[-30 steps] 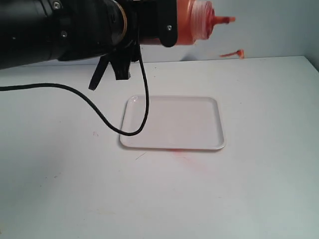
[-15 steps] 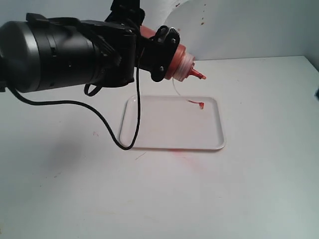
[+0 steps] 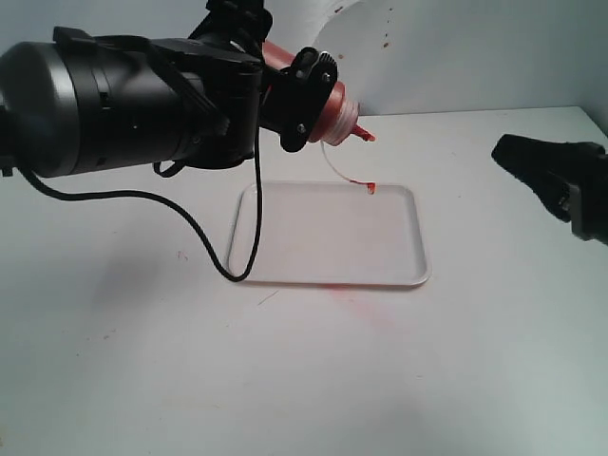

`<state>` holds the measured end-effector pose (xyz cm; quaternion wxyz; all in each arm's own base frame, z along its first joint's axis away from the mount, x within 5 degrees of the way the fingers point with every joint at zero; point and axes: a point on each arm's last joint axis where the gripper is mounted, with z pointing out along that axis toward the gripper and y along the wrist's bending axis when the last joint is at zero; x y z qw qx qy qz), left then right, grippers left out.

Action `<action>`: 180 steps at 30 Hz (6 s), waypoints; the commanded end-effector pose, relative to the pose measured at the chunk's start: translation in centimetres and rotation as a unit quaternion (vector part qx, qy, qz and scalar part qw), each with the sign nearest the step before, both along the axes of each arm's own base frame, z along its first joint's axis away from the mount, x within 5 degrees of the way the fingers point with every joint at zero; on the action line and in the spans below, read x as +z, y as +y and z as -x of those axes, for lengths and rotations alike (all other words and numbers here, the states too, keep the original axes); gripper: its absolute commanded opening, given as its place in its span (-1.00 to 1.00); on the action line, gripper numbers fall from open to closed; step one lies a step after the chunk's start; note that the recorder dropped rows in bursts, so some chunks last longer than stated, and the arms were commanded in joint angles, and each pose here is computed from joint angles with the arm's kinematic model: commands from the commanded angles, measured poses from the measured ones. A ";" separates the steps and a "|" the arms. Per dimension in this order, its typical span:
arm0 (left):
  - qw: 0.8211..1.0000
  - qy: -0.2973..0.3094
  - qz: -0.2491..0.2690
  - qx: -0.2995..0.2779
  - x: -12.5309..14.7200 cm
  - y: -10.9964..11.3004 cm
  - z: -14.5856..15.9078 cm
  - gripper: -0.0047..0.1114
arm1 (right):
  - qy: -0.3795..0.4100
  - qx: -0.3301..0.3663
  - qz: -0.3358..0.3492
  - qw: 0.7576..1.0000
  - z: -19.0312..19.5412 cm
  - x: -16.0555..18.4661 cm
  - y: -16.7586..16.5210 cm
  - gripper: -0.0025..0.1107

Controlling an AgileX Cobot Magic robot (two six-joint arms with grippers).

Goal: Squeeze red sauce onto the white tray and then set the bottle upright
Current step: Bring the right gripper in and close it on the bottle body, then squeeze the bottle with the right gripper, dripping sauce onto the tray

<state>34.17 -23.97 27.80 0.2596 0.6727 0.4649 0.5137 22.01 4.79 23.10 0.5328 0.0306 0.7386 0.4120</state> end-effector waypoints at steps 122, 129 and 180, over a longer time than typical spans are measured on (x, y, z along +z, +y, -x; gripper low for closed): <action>0.999 -0.014 -0.018 -0.034 0.9 -0.4 0.1 -0.92 | -0.270 0.166 0.434 0.844 -13.2 0.9 11.7 0.90; 0.999 -0.014 -0.019 -0.035 0.9 -0.4 0.1 -0.92 | -0.286 0.181 0.385 0.859 -13.3 0.2 12.4 0.89; 0.999 -0.011 -0.014 -0.048 0.9 -0.7 0.1 -0.92 | -0.391 0.093 0.463 0.790 -14.6 -3.1 15.1 0.06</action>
